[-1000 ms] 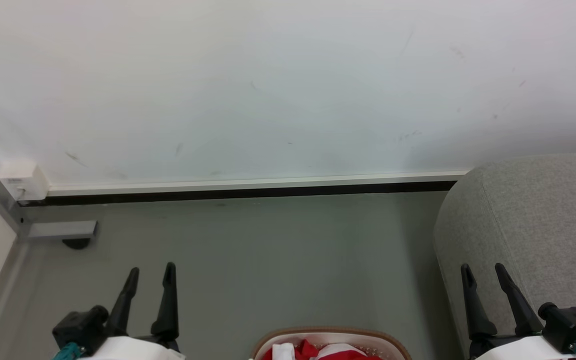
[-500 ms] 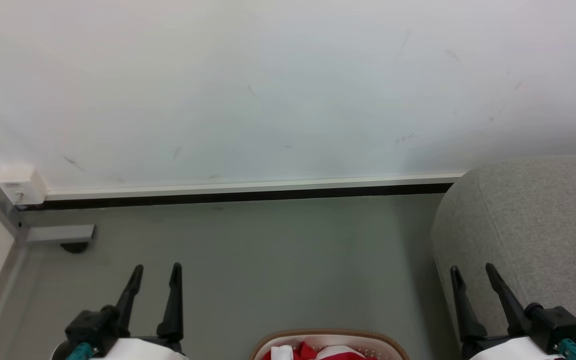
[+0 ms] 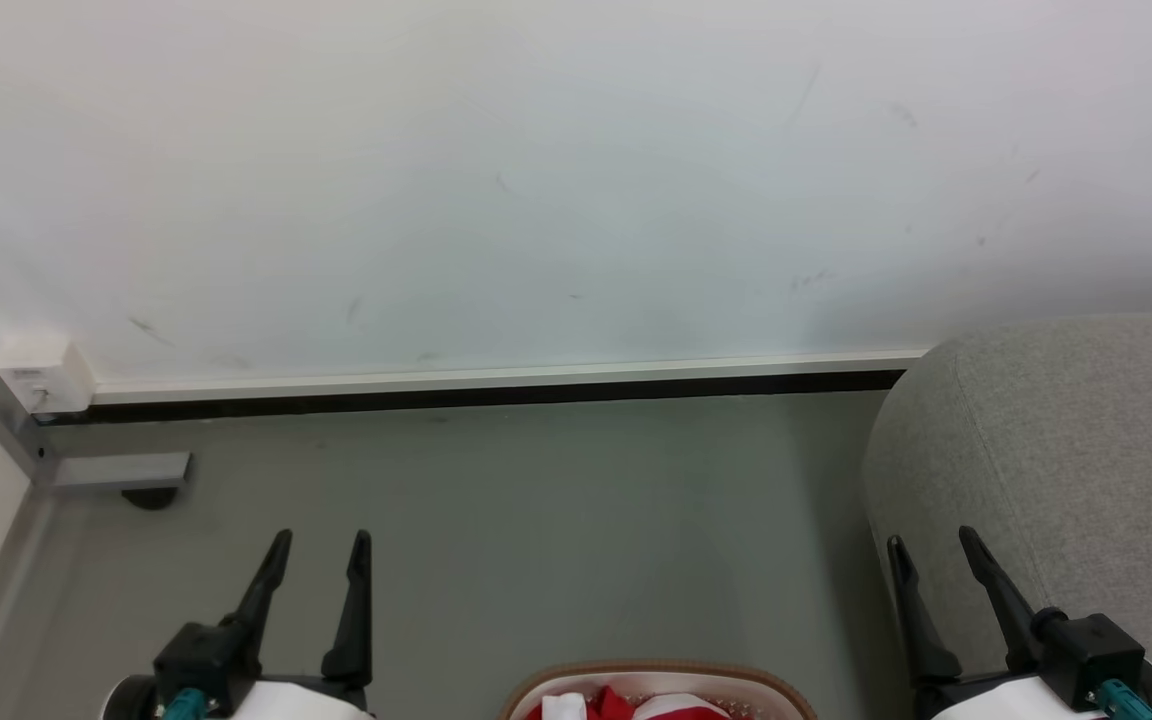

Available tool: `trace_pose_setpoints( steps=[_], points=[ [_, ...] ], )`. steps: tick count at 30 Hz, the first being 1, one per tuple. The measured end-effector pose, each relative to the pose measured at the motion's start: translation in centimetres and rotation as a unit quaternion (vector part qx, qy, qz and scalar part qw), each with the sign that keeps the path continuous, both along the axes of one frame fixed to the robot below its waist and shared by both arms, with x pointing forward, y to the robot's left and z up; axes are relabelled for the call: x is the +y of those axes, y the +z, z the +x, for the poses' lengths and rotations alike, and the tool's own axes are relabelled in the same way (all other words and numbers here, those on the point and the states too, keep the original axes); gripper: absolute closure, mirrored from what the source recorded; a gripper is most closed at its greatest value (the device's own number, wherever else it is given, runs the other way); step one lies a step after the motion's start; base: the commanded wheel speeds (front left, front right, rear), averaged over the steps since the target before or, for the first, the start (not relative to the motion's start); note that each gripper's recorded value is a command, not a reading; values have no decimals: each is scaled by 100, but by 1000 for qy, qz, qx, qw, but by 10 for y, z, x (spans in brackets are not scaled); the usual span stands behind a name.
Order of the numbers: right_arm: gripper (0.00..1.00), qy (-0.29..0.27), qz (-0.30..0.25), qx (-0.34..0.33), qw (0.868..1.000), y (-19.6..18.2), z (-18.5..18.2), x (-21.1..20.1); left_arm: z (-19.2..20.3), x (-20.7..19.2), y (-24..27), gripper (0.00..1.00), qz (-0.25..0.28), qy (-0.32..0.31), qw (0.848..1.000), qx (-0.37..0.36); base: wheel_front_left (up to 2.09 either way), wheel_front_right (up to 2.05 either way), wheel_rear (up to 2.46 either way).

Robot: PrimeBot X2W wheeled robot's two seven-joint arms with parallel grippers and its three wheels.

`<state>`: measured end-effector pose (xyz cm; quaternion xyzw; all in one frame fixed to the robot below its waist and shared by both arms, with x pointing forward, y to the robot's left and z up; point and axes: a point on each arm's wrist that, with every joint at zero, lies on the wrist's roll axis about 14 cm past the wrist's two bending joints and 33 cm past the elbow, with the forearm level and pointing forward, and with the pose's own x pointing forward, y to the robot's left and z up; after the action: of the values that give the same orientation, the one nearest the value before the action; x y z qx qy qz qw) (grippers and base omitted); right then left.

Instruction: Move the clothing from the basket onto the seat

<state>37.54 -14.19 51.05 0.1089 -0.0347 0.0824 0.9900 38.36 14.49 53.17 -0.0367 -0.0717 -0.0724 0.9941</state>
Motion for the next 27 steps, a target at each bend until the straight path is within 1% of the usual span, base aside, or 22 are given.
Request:
trace_pose_setpoints(
  steps=[6, 27],
  points=[
    [0, 5, -16, -3, 1000, 0, 0, 4, 0, -2, 1, 0, 21, -3, 1000, -6, 0, 0, 0],
    [0, 7, -6, 0, 1000, -1, 0, 6, 2, 1, -2, 0, 12, 4, 1000, -1, 0, 0, 0]
  ],
)
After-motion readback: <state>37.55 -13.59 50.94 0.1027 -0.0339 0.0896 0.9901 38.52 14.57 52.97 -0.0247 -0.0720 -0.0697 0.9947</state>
